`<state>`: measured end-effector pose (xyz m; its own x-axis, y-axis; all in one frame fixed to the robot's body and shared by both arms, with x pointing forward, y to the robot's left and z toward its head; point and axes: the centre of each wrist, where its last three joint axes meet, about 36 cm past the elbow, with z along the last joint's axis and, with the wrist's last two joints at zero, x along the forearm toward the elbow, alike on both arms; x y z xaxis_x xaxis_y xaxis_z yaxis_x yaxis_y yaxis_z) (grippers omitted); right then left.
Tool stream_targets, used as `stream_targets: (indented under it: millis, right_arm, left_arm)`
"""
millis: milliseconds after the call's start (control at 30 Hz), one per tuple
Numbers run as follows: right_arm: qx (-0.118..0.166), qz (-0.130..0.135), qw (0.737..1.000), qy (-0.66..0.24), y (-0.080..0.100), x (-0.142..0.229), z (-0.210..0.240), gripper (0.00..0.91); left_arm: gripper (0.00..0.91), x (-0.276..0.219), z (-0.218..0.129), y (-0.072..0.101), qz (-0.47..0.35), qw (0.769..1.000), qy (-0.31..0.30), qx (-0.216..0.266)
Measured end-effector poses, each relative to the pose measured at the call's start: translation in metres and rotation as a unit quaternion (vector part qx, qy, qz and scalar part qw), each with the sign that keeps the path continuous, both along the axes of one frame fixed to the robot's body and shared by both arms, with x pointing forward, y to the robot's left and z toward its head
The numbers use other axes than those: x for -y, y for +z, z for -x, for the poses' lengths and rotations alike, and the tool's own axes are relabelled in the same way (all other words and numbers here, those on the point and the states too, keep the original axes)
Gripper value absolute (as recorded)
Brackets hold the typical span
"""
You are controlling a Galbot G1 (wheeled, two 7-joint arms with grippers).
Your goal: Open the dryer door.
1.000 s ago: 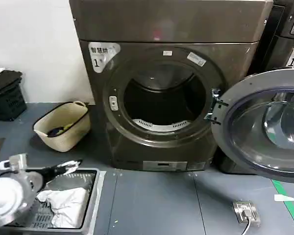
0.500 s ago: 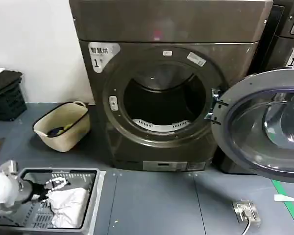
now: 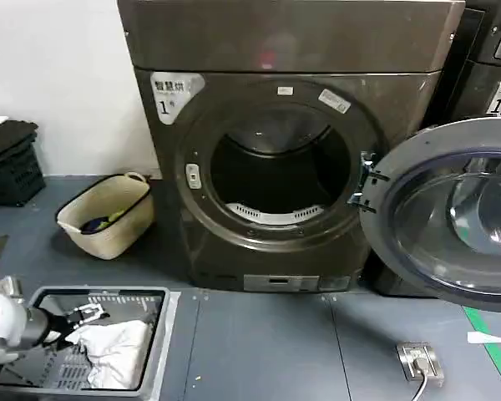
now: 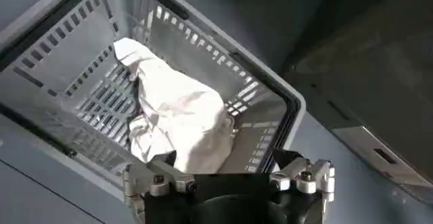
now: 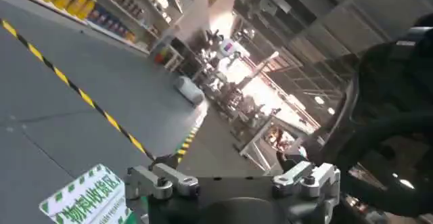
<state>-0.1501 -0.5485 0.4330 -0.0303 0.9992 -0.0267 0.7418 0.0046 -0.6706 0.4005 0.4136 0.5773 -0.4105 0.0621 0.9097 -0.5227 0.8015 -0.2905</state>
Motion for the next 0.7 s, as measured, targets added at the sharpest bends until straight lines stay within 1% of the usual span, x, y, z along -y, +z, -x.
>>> stream_targets:
  millis: [167, 700]
  right_arm:
    - [0.007, 0.001, 1.000, -0.004, 0.0012, 0.0003, 0.0006, 0.907]
    - [0.006, -0.001, 1.000, -0.001, -0.0014, -0.0002, 0.0016, 0.907]
  left_arm:
    - [0.907, -0.0020, -0.0007, -0.0007, 0.002, 1.000, 0.004, -0.002]
    - [0.907, -0.0060, -0.0022, -0.0045, 0.002, 1.000, 0.011, -0.007]
